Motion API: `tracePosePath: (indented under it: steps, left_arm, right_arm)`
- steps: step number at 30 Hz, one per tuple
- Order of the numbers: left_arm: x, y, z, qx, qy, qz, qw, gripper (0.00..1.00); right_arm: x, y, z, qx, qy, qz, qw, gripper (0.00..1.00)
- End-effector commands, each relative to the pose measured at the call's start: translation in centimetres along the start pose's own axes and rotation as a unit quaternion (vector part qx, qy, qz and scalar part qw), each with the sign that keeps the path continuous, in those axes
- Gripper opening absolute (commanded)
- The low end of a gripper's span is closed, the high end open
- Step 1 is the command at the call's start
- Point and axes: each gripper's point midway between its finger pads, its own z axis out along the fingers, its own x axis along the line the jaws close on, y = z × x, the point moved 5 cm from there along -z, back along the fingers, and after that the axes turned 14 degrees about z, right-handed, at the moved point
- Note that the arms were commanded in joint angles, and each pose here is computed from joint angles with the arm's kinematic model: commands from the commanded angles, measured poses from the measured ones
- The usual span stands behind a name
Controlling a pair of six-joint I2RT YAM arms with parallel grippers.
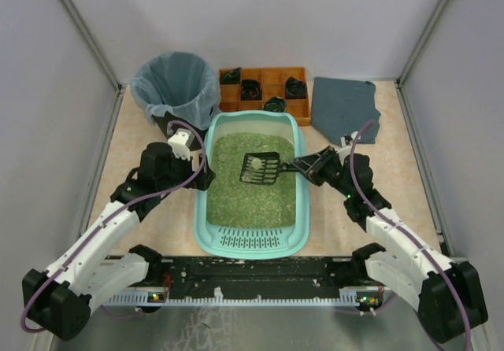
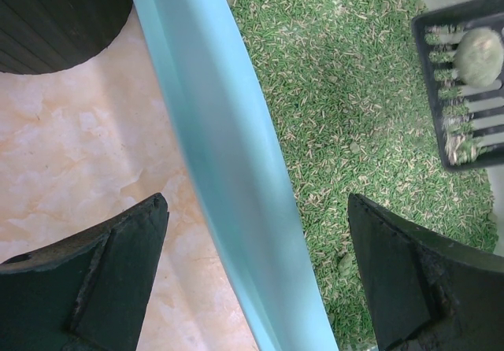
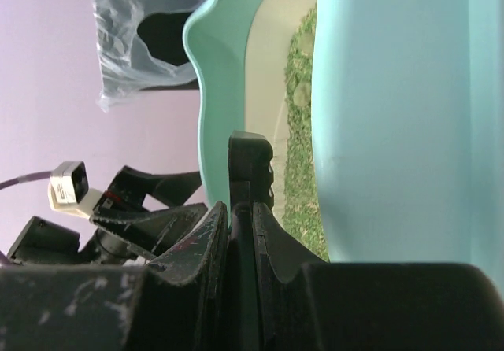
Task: Clean the litter box
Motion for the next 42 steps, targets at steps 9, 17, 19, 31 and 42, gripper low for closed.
tracePosePath:
  steps: [9,17,19,31,42]
  left_arm:
    - [-0.2,0.3,0.0,-0.013,-0.008,0.009,1.0,1.0]
    - [-0.2,0.4,-0.1,-0.014,-0.006,0.009,1.0,1.0]
    - [-0.2,0.3,0.0,-0.012,-0.009,0.009,1.0,1.0]
    - [-0.4,0.2,0.2,-0.009,-0.021,0.016,1.0,1.0]
    - [-0.5,0.2,0.1,-0.011,-0.022,0.017,1.0,1.0]
  right_arm:
    - [4.6,-0.2,0.1,0.045,0.082,-0.011,0.996,0.0]
    - [3.4,0.7,-0.1,0.017,0.095,0.036,0.995,0.0]
    - [3.9,-0.3,0.5,0.057,0.084,0.01,0.995,0.0]
    - [2.6,1.3,0.1,0.01,0.068,0.03,0.997,0.0]
    - [2.4,1.7,-0.5,-0.014,0.091,0.066,0.994,0.0]
